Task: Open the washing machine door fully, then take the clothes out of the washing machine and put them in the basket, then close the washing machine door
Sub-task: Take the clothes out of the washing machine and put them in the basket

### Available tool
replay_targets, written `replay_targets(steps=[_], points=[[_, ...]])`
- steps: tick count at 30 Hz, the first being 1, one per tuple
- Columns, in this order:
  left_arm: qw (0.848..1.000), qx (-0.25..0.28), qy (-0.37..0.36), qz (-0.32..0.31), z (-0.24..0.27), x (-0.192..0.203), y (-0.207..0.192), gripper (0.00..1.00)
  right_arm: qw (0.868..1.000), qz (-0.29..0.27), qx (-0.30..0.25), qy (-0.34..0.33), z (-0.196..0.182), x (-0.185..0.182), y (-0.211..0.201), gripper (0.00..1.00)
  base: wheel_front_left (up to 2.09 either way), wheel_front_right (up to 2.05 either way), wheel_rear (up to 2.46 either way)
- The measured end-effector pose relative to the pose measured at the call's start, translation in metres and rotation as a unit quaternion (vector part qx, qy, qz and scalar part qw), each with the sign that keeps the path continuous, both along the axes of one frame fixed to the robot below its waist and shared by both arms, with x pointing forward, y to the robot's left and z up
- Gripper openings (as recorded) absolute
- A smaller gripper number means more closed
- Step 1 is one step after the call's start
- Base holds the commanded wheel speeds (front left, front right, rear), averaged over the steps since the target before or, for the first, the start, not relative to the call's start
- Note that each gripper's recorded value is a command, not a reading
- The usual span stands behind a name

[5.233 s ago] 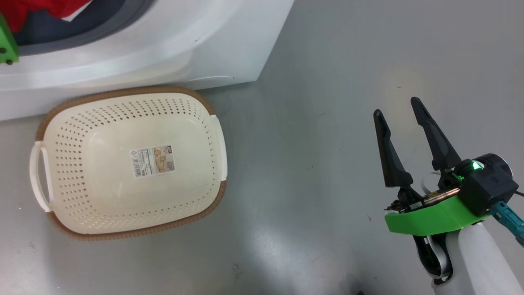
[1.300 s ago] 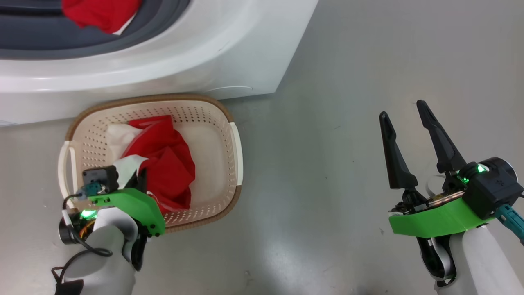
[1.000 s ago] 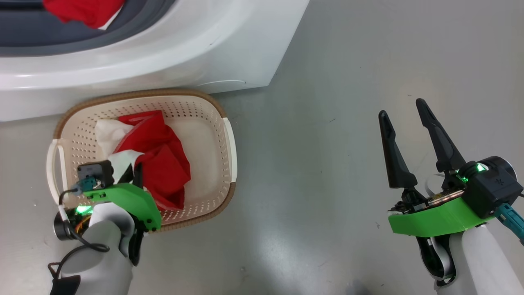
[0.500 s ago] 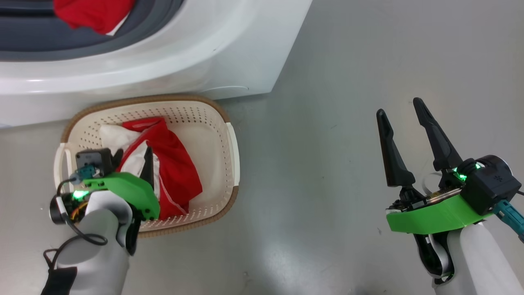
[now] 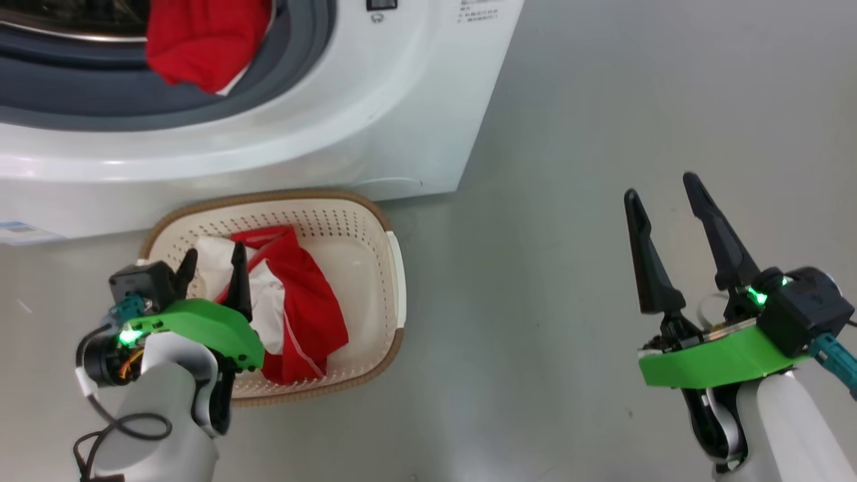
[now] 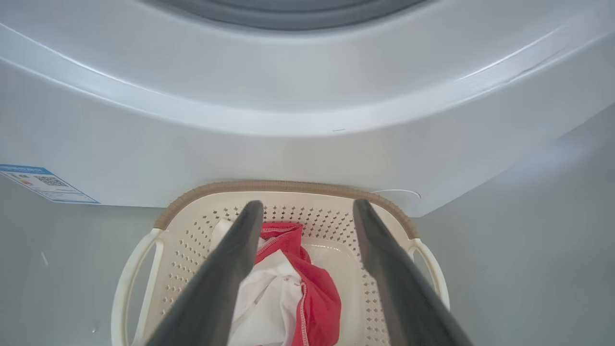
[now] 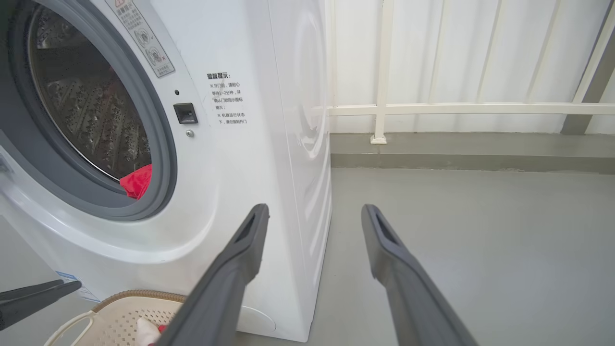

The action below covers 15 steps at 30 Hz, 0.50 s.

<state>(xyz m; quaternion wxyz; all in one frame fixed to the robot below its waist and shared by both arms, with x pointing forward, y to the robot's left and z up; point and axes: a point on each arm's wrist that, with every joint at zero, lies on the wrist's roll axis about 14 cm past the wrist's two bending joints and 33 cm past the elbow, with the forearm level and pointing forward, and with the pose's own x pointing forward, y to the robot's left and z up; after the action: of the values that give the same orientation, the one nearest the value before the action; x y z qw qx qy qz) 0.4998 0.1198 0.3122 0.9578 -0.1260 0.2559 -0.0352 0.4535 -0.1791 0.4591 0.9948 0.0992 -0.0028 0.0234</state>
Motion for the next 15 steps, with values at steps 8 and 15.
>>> replay_targets(steps=[8,15], points=[[0.996,-0.001,-0.082,0.021,0.05,-0.004,0.011,1.0,1.0,0.001,0.003,-0.015,0.015,-0.011,0.001,1.0,0.0,0.0,0.0],[0.991,-0.002,-0.13,0.025,0.084,-0.02,0.013,1.0,1.0,-0.009,0.003,-0.021,0.025,-0.026,-0.004,1.0,0.0,0.0,0.0]])
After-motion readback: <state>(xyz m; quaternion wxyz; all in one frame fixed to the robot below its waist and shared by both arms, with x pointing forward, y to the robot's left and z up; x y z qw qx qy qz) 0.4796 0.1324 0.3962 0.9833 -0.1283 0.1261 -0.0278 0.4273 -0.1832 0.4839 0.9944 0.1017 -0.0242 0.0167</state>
